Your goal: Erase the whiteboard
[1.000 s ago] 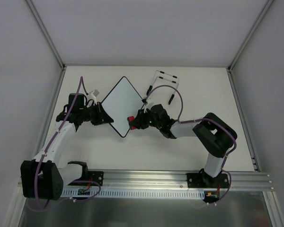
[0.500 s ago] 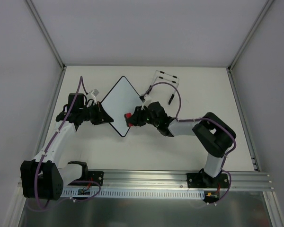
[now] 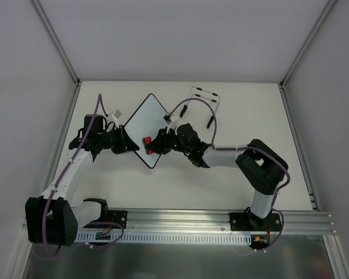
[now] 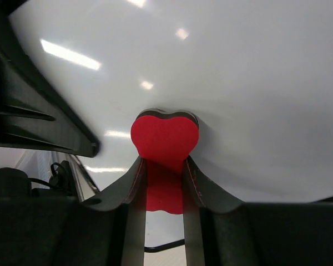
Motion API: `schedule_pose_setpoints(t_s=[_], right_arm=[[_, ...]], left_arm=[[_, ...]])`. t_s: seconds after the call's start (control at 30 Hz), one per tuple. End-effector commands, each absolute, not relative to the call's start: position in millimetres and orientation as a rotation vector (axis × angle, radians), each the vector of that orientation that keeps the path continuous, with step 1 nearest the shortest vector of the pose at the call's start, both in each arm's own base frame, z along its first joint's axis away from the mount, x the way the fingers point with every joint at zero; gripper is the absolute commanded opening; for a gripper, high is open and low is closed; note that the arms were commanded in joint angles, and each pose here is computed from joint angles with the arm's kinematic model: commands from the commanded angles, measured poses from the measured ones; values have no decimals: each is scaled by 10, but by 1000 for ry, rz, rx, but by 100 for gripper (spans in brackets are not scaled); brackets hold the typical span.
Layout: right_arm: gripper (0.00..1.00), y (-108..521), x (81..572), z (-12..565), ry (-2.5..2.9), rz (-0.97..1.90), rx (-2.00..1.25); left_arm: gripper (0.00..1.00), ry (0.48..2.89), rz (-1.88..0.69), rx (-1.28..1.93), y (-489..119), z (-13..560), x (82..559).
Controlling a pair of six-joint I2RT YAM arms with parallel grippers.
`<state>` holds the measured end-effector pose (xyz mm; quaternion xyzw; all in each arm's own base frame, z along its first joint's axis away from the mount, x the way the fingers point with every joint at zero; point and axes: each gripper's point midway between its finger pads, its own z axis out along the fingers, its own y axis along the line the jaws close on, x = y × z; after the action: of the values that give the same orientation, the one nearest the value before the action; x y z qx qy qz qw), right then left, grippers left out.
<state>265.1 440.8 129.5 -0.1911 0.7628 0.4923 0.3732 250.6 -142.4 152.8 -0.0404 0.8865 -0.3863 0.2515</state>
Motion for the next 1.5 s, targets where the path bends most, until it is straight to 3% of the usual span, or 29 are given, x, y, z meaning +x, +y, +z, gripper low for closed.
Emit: schedule_pose_setpoints(t_s=[0.0,0.33,0.77,0.97,1.07,1.17,1.3,1.4,1.47], right_arm=[[0,4136,2812,781,2079,1129,-406],[0,3079,3197,524,2173,832,-174],[4,2210,2783,386,2351,254,-334],[9,2082,2582,243,2464,186,-349],[18,2096,2531,222,2502,188,-365],[35,2152,2522,233,2508,216,-398],[71,2219,2512,321,2488,274,-468],[85,2222,2563,478,2437,312,-504],[89,2153,2641,620,2392,341,-515]], left_arm=[[0,2311,-1264,2,-1674,1949,2432],[0,2288,-1230,80,-1658,1937,2432],[0,2231,-1098,208,-1574,1940,2519],[0,2196,-1055,286,-1554,1967,2557],[0,2155,-1036,352,-1556,2040,2573],[0,2106,-1019,419,-1564,2144,2599],[0,2042,-1033,503,-1604,2299,2610],[0,2002,-1044,550,-1633,2396,2597],[0,1984,-1061,572,-1655,2441,2588]])
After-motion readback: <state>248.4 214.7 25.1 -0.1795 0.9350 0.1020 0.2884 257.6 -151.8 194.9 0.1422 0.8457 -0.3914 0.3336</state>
